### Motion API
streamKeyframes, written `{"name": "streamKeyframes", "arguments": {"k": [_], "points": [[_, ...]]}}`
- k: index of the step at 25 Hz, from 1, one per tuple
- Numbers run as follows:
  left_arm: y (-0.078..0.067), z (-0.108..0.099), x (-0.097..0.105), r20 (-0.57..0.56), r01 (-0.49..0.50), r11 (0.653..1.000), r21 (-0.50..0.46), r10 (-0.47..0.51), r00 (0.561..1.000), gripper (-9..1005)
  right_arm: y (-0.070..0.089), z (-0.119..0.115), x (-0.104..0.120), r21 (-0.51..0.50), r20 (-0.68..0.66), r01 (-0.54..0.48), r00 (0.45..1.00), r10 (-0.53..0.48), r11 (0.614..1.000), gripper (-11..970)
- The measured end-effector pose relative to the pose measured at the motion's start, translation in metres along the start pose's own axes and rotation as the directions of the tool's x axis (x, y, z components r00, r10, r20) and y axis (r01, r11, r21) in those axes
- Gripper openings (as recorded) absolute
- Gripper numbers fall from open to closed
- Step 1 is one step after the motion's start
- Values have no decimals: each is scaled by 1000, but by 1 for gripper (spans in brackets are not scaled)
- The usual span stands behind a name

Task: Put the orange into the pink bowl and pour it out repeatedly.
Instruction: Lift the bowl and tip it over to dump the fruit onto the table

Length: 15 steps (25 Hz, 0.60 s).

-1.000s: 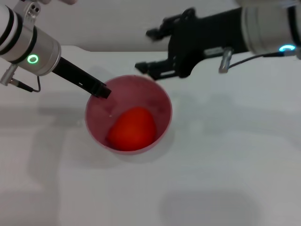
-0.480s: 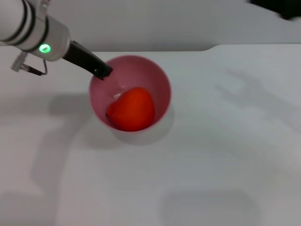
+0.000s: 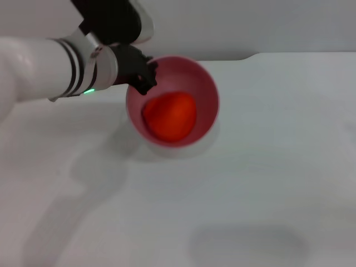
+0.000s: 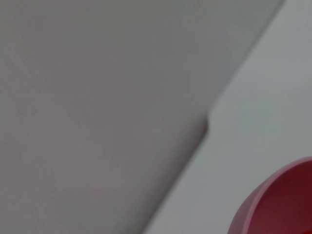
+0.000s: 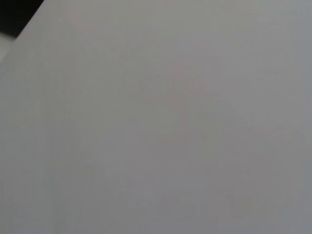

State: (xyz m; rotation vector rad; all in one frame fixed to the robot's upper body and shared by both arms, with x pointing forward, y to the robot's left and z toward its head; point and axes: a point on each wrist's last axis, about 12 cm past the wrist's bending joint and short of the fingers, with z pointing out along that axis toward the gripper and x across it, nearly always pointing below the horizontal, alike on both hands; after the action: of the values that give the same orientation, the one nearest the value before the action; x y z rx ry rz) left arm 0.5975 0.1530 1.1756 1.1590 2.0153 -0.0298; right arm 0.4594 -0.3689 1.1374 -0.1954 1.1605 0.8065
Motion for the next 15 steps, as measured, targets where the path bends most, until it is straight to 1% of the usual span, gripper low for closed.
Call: {"name": "streamKeyframes", "arguments": {"k": [1, 2, 4, 9, 11, 15], "points": [[0, 0, 0, 0, 0, 1000, 0, 0, 1000, 43, -1, -9, 1, 23, 23, -1, 1000, 0, 1000, 720], [-9, -4, 4, 89, -54, 994, -91, 62, 994, 43, -2, -17, 2, 44, 41, -7, 999, 5, 999, 720], [-17, -6, 10, 163, -97, 983, -155, 122, 979, 43, -2, -29, 3, 74, 73, -15, 997, 10, 997, 720], [-30, -7, 16, 241, -177, 953, -247, 237, 941, 43, 5, -49, 3, 82, 142, -17, 990, 5, 997, 719], [-36, -8, 19, 261, -215, 933, -289, 293, 920, 43, 7, -54, 2, 84, 157, -19, 988, 6, 996, 719], [-54, -10, 28, 300, -280, 877, -391, 409, 862, 43, 11, -62, 0, 74, 181, -13, 984, -1, 997, 718]]}}
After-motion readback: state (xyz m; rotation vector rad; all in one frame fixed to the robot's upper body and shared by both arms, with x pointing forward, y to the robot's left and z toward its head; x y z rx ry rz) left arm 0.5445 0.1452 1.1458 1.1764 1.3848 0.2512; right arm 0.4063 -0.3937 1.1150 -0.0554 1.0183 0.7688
